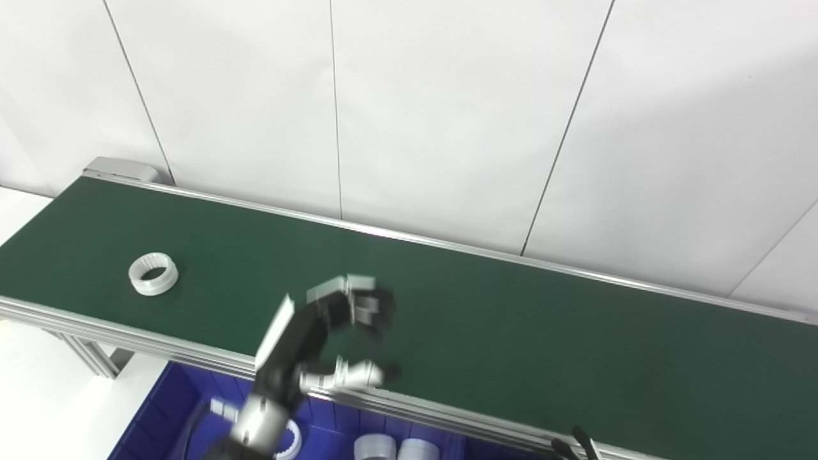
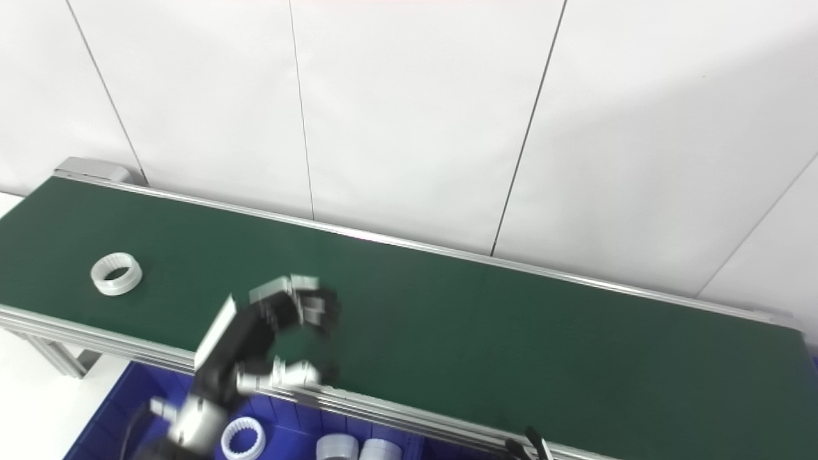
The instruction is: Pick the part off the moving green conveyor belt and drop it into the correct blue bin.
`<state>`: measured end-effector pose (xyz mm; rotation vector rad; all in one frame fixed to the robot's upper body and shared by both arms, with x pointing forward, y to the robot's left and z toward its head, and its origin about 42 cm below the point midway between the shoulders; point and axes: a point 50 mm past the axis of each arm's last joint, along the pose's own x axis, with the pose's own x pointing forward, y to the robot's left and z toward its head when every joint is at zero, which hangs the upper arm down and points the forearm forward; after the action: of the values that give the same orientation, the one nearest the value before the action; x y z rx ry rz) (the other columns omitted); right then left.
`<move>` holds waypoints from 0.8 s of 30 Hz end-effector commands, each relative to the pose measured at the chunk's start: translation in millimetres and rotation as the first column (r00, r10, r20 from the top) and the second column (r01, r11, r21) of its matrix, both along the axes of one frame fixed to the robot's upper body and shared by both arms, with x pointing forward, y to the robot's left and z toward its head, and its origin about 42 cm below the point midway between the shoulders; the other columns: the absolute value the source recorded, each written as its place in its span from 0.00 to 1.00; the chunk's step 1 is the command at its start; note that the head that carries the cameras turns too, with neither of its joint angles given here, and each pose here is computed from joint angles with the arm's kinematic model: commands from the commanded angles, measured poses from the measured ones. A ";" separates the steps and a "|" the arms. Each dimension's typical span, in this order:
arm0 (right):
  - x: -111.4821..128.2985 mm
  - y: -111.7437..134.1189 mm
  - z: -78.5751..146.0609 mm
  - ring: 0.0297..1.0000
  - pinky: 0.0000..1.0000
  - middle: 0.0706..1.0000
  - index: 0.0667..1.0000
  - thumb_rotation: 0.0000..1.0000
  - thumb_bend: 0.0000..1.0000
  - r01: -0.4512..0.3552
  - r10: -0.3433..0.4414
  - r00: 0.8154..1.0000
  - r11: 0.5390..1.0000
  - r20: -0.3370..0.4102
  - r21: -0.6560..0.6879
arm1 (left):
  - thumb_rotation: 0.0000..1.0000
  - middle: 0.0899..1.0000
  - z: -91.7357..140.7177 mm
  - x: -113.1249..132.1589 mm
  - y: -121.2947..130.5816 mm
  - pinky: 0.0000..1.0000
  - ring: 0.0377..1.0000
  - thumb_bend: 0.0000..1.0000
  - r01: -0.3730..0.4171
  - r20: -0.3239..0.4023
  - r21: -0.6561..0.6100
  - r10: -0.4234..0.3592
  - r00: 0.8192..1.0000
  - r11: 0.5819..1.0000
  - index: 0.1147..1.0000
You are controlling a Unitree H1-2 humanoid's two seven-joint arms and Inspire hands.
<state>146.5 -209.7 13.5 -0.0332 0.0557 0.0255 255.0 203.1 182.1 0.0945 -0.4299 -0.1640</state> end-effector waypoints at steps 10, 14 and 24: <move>3.0 2.7 8.3 0.79 0.74 0.82 0.93 0.86 0.26 0.006 -0.007 0.997 1.000 0.071 0.013 | 0.25 0.69 54.9 49.5 13.0 0.52 0.62 0.79 -0.136 0.160 0.159 0.110 0.981 0.978 0.72; 3.4 2.5 7.7 0.79 0.74 0.83 0.93 0.87 0.24 0.006 -0.007 0.998 1.000 0.069 0.018 | 0.25 0.69 59.1 65.6 19.0 0.52 0.62 0.80 -0.177 0.169 0.229 0.140 0.976 0.957 0.73; 5.4 0.4 5.9 0.80 0.76 0.83 0.94 0.88 0.20 0.007 -0.009 0.998 1.000 0.065 0.027 | 0.22 0.66 47.0 111.2 18.4 0.52 0.60 0.80 -0.240 0.100 0.098 0.230 0.968 0.966 0.71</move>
<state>147.3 -210.5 12.3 -0.0210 0.0596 0.0160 357.0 225.1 206.3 0.2821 -0.3971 0.0417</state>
